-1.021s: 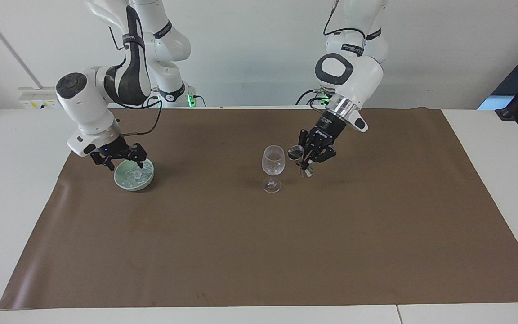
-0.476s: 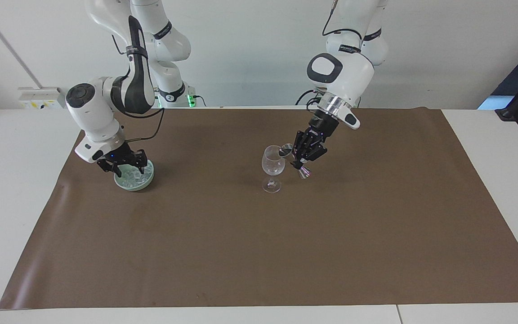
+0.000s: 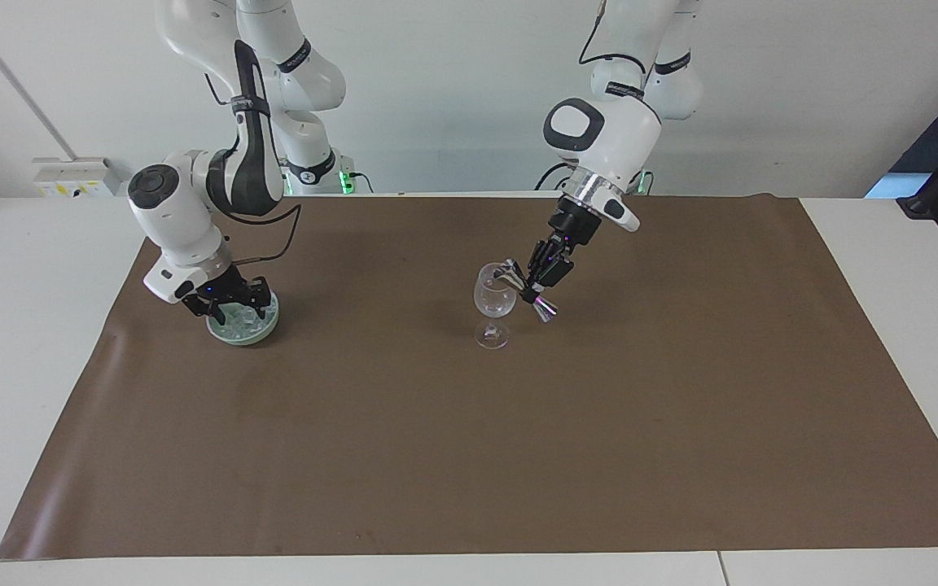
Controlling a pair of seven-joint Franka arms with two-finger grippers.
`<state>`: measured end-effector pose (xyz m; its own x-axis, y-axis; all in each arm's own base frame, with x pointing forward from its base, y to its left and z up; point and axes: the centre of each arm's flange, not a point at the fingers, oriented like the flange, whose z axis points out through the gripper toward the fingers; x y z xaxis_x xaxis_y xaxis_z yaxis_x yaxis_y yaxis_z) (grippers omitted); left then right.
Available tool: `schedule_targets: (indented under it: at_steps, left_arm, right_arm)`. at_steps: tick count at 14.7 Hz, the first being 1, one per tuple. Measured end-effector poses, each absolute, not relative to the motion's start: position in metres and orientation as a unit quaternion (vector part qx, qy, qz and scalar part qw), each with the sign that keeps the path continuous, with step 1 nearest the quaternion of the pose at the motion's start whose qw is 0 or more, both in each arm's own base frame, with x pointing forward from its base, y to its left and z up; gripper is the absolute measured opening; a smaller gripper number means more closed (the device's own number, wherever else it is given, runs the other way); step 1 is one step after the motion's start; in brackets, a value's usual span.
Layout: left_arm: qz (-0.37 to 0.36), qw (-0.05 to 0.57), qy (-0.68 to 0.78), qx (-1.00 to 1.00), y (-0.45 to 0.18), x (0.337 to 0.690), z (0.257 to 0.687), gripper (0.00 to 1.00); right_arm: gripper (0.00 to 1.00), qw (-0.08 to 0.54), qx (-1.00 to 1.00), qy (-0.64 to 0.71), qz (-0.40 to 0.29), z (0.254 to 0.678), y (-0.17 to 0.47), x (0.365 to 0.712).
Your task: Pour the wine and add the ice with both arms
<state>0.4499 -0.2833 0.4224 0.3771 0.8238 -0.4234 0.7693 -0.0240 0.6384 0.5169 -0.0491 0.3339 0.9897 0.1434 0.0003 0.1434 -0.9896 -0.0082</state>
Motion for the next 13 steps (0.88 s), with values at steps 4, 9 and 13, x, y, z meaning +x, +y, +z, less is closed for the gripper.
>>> schedule_targets:
  at_steps: [4, 9, 13]
  left_arm:
    - [0.055, 0.418, 0.525, 0.739, -0.281, 0.45, 0.422, 0.22]
    - [0.084, 0.417, 0.506, 0.75, -0.277, 0.452, 0.424, 0.22]
    - [0.099, 0.416, 0.492, 0.759, -0.276, 0.452, 0.426, 0.22]
  right_arm:
    - [0.77, 0.005, -0.997, -0.078, 0.008, 0.327, -0.049, 0.512]
    - [0.77, 0.006, -0.997, -0.081, 0.012, 0.322, -0.048, 0.509]
    - [0.73, 0.006, -0.997, -0.081, 0.012, 0.322, -0.048, 0.509]
